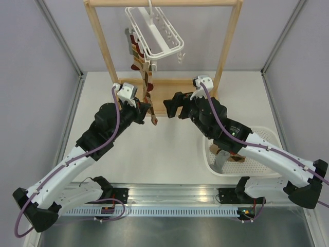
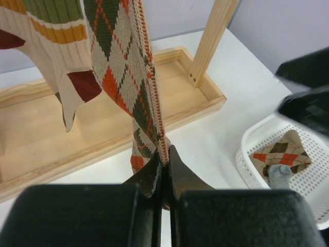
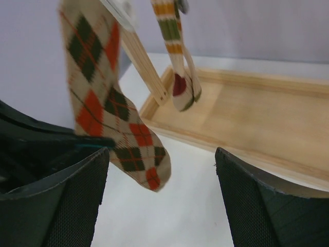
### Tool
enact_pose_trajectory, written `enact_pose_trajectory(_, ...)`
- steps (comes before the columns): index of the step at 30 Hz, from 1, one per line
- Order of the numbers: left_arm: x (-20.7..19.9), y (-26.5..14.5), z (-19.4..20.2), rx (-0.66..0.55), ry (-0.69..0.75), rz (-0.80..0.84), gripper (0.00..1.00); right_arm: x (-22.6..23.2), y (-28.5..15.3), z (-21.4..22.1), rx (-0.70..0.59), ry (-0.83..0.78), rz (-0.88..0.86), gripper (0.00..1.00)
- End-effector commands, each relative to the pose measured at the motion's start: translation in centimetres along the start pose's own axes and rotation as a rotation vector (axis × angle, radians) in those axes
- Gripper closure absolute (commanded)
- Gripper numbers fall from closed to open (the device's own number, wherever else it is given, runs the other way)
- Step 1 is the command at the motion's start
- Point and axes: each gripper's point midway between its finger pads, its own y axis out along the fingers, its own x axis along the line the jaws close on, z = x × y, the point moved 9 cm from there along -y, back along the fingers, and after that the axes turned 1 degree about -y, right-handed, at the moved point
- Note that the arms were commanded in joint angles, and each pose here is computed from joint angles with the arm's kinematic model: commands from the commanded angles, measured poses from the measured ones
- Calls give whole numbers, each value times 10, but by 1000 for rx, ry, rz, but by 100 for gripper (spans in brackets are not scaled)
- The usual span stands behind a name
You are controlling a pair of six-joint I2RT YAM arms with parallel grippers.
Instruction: Remove the socks clipped to the hanger
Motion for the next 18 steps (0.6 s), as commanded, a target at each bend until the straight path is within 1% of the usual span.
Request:
enact_pose_trajectory(1, 8, 0, 6, 30, 34, -83, 98, 28, -4, -53, -135, 18, -61, 13)
enact_pose_trajectory(2, 11, 0, 7, 35, 38, -112, 98, 34, 2, -52, -125, 8, -63, 13)
enact_pose_trajectory(3, 12, 1, 7, 36, 39, -120, 98, 43, 0, -64, -149, 19, -88, 13)
enact_pose_trajectory(5, 12, 0, 8, 33, 34, -126, 98, 54, 9, -65, -141, 12, -106, 13)
enact_pose_trajectory(6, 12, 0, 8, 36, 30, -125, 98, 63, 7, -73, -158, 22, -129, 12)
enact_pose_trajectory(7, 12, 0, 9, 38, 27, -124, 98, 69, 13, -70, -146, 11, -130, 12)
enact_pose_trajectory(12, 10, -3, 7, 25, 13, -103, 98, 94, 24, -83, -166, 25, -187, 12)
enact_pose_trajectory(13, 9, -3, 7, 22, 11, -96, 98, 98, 30, -78, -154, 20, -192, 12)
enact_pose_trajectory(18, 5, -8, 5, -8, -5, -43, 98, 113, 33, -87, -179, 39, -208, 12)
